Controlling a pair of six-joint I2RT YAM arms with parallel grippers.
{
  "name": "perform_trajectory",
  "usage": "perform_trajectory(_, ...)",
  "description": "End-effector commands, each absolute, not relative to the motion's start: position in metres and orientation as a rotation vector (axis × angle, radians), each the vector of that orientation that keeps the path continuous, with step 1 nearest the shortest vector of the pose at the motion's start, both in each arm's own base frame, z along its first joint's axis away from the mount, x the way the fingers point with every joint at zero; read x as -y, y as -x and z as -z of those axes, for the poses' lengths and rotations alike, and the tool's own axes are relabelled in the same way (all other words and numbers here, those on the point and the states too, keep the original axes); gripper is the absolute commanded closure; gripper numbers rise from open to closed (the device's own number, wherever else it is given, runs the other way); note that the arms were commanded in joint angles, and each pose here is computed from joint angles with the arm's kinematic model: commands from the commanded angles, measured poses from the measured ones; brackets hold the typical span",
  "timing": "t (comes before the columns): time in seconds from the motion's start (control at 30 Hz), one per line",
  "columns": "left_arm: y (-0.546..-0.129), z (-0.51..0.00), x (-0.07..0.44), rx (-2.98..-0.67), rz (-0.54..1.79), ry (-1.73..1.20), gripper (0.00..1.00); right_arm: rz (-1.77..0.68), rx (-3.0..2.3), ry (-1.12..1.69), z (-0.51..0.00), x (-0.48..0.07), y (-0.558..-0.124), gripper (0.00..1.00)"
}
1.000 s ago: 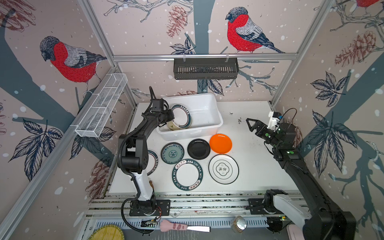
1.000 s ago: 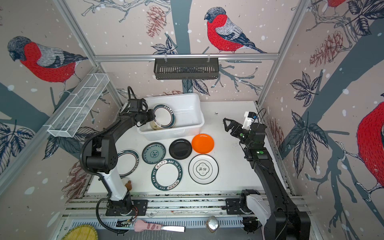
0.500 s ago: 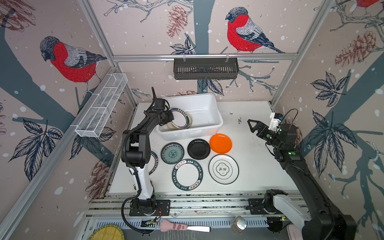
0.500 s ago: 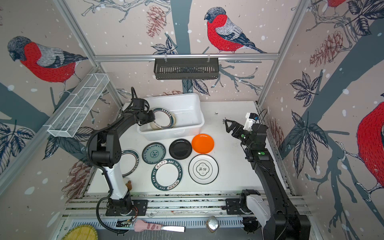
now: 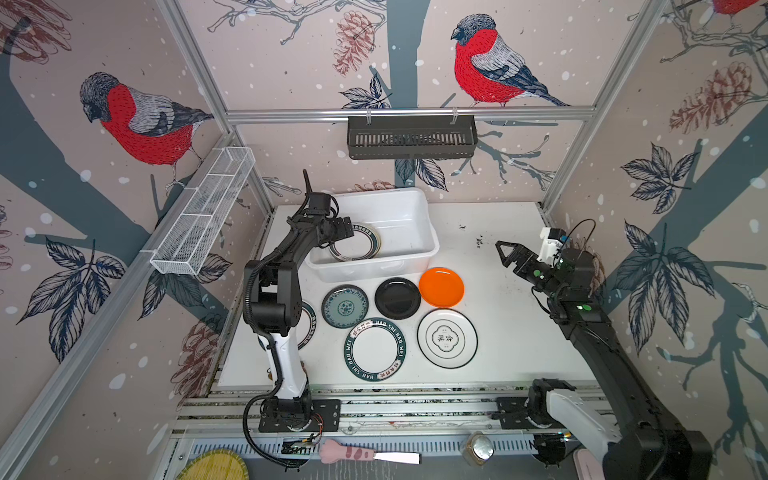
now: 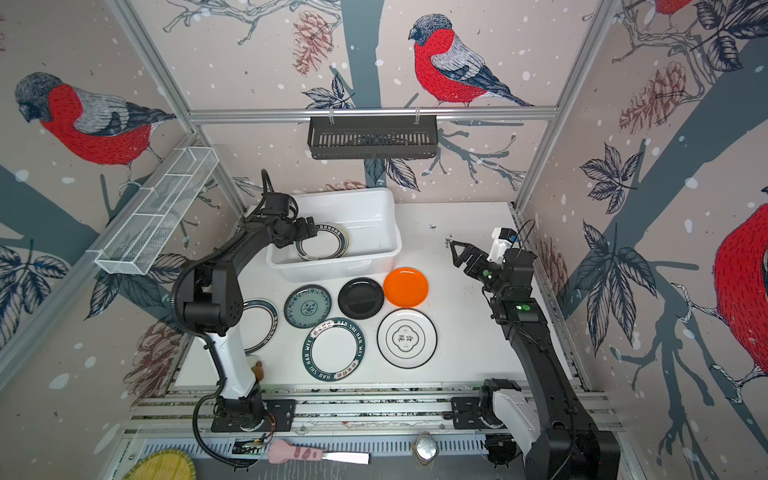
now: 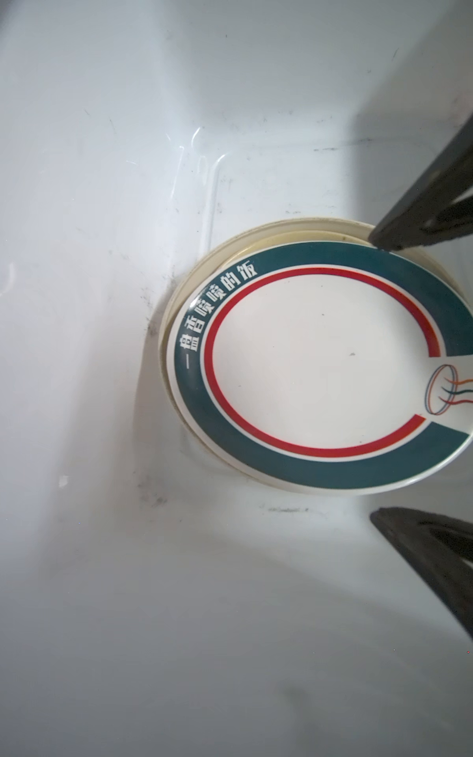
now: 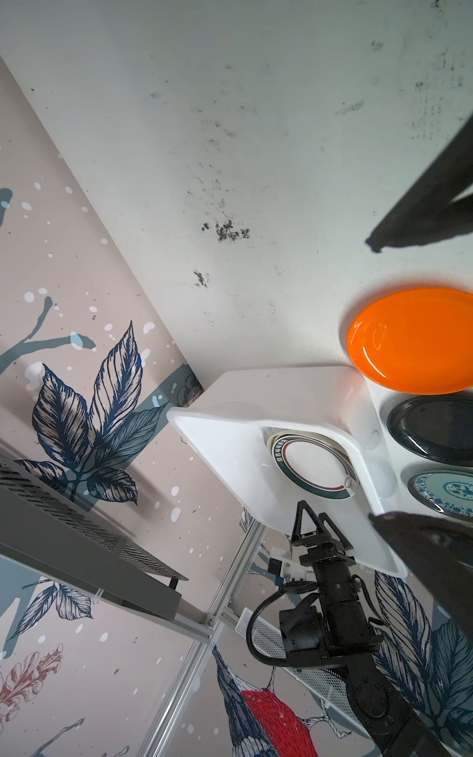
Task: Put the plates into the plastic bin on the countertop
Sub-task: 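Release the green-rimmed plate onto the stack and raise the left gripper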
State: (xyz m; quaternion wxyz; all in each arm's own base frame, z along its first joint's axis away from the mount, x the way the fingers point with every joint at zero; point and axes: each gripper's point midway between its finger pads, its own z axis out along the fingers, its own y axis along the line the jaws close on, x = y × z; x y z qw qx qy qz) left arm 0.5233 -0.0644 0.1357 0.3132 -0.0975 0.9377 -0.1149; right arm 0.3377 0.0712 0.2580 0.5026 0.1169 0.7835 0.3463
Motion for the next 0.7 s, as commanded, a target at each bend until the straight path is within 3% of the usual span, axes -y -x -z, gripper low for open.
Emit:
perform_trajectory(0.0, -0.528, -0.157, 0.063, -2.429, 0.239, 0.206, 0.03, -0.846, -1.889, -0.256, -0.258, -0.074, -0.338, 0.01)
perform_trajectory(0.33, -0.523, -0.230, 0.084, -2.231, 0.314, 0.120, 0.03, -0.869, -1.953, -0.287, -0.237, -0.077, -0.344, 0.01)
perform_trajectory(0.67, -0.473, -0.301, 0.087, -1.958, 0.405, 0.122, 0.03, -0.914, -2.048, -0.306, -0.211, -0.090, -0.348, 0.01)
